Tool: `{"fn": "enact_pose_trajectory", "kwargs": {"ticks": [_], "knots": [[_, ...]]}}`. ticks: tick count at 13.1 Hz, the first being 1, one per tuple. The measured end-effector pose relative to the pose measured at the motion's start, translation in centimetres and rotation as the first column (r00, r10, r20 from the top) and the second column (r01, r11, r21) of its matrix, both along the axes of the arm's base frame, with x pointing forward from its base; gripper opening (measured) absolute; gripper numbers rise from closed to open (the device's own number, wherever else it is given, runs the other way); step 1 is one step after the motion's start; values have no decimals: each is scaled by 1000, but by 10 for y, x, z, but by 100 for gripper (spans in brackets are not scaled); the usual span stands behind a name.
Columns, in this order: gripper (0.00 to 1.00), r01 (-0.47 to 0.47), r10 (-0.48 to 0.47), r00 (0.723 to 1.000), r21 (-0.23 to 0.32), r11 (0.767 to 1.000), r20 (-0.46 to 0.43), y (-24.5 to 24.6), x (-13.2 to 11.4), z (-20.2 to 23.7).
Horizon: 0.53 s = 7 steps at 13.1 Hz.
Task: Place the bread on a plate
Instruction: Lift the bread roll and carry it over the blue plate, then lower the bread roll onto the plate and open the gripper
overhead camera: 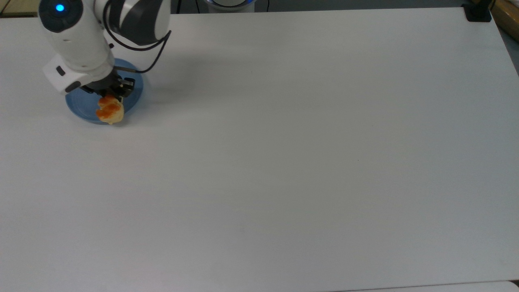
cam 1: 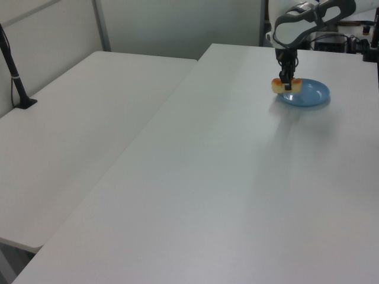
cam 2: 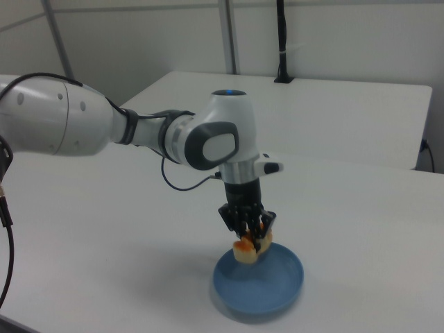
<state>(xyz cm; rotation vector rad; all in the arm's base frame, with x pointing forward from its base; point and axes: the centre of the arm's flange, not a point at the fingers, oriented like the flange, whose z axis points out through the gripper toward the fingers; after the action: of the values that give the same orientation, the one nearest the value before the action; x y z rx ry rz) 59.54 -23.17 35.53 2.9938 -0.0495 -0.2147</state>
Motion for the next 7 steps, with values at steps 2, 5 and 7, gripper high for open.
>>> {"fn": "enact_pose_trajectory", "kwargs": {"ticks": [2, 5, 7], "knots": [[31, 7, -7, 1000, -3, 1000, 21, -13, -8, -8], [34, 4, -3, 1000, -4, 1000, 21, -19, -18, -25], [49, 3, -3, 1000, -1, 1000, 14, -19, -21, -29]]}}
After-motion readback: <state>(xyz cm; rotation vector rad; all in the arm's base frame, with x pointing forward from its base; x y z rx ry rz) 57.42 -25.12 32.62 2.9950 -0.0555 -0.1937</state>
